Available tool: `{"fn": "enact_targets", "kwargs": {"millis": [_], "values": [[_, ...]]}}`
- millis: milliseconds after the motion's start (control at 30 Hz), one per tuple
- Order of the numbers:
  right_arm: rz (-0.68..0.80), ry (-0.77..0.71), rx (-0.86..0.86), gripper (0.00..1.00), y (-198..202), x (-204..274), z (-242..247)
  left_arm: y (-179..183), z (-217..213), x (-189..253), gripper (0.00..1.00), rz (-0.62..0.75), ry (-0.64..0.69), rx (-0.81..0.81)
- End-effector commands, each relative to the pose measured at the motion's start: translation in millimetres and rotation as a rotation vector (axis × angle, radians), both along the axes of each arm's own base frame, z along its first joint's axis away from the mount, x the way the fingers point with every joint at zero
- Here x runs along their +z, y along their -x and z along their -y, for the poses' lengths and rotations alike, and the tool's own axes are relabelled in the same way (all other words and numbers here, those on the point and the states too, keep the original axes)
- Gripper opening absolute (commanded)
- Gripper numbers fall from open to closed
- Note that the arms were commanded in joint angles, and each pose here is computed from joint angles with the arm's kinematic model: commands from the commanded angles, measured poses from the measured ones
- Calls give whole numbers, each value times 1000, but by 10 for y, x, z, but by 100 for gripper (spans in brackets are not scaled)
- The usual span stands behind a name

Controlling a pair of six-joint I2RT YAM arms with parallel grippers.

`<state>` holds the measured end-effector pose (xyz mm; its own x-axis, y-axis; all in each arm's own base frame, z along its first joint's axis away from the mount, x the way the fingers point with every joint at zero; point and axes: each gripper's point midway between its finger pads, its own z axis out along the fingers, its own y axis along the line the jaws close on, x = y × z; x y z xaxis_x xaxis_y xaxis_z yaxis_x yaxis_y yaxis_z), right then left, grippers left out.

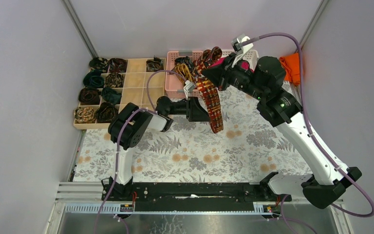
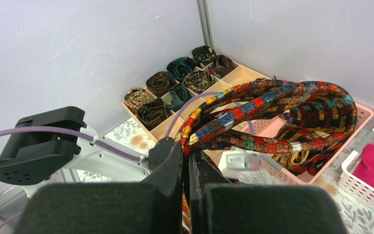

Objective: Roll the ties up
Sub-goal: Place the tie at the center of the board.

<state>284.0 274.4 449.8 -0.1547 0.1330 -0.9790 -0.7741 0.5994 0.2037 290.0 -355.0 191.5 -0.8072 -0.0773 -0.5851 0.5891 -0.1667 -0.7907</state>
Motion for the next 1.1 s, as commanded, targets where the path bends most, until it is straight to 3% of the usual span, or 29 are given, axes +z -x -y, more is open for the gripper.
{"fn": "enact_targets", "kwargs": {"millis": [0, 267, 367, 400, 667, 800, 867, 967, 1067], "values": [[111, -79, 51, 0, 78, 445, -58, 176, 95, -86, 99, 130, 18, -75], [101, -82, 75, 0, 35, 417, -139, -82, 99, -452, 98, -35, -14, -4], [112, -75, 67, 0, 37, 412, -120, -148, 79, -534, 93, -50, -30, 23], [115, -72, 60, 0, 30, 408, -108, -160, 89, -554, 87, -54, -34, 27], [131, -70, 7, 0, -46, 377, -49, -253, 127, -666, 15, -125, -77, 67], [138, -58, -51, 0, -76, 318, 55, -440, 77, -841, 1, -129, -241, 214], [131, -34, -101, 0, -125, 229, 131, -580, -42, -1044, 0, -170, -410, 345], [117, -6, -209, 0, -189, 62, 325, -832, -417, -1019, 0, -62, -683, 591], [95, 13, -294, 0, -235, -209, 479, -990, -868, -894, 0, -22, -872, 806]]}}
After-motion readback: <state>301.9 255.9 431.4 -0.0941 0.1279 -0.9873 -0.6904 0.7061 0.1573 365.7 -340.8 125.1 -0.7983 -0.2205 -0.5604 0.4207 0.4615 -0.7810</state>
